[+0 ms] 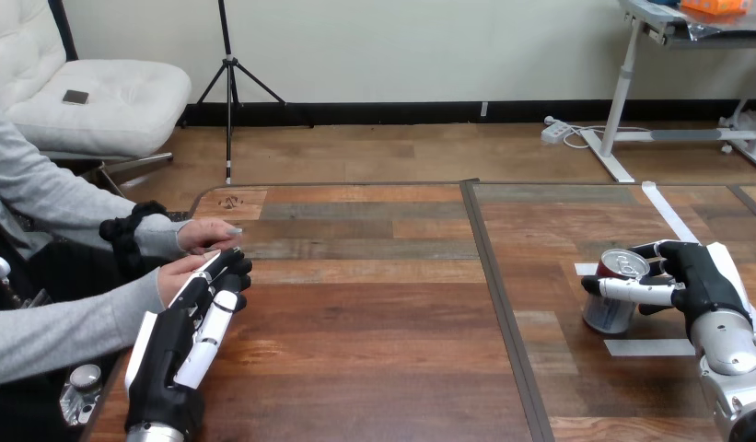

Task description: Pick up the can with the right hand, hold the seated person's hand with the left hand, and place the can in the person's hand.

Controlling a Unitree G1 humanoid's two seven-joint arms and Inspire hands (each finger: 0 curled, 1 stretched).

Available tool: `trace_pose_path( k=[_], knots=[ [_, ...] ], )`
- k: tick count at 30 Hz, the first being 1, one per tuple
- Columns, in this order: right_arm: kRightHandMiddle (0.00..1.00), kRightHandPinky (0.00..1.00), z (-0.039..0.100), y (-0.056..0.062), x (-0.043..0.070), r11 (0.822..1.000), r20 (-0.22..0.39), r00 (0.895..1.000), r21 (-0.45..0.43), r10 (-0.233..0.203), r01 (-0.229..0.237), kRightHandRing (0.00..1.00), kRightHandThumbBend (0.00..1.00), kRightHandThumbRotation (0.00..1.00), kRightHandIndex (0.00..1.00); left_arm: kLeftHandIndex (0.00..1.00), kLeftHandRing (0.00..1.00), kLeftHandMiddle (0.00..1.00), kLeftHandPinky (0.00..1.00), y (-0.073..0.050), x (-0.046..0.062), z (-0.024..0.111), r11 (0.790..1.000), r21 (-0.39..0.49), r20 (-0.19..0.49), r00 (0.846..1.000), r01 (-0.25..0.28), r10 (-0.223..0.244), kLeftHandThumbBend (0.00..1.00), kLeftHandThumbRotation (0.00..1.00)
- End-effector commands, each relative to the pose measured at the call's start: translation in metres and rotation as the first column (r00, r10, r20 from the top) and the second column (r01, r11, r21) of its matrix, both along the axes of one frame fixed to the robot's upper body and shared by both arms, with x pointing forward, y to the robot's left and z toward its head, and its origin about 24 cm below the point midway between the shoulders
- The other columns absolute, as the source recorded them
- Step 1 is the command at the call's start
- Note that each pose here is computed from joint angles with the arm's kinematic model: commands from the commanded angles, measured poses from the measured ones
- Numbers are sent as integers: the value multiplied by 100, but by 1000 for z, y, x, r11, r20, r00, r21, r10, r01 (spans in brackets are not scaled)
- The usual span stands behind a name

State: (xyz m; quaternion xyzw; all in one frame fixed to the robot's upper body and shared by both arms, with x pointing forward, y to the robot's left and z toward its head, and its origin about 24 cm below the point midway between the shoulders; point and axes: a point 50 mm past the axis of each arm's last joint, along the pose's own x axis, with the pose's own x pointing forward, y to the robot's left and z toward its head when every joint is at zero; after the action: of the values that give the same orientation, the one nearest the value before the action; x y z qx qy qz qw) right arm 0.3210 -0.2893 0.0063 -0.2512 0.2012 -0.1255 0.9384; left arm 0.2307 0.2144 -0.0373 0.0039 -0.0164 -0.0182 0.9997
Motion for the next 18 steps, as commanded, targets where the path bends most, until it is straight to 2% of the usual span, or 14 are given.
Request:
trace_pose_path(
  k=[1,12,18],
  knots=[
    [48,39,28,-2,16,998,105,994,-65,25,-18,45,81,0,49,84,86,85,86,-1,18,20,999,22,92,995,23,-25,35,70],
    [44,33,30,-2,16,990,112,992,-131,64,-49,39,80,0,47,84,86,85,85,-1,18,19,1000,12,94,995,20,-21,34,70],
    [44,33,32,-2,17,986,111,991,-155,77,-59,39,81,0,46,83,86,85,85,-1,18,19,1000,15,92,995,21,-22,35,70]
  ],
)
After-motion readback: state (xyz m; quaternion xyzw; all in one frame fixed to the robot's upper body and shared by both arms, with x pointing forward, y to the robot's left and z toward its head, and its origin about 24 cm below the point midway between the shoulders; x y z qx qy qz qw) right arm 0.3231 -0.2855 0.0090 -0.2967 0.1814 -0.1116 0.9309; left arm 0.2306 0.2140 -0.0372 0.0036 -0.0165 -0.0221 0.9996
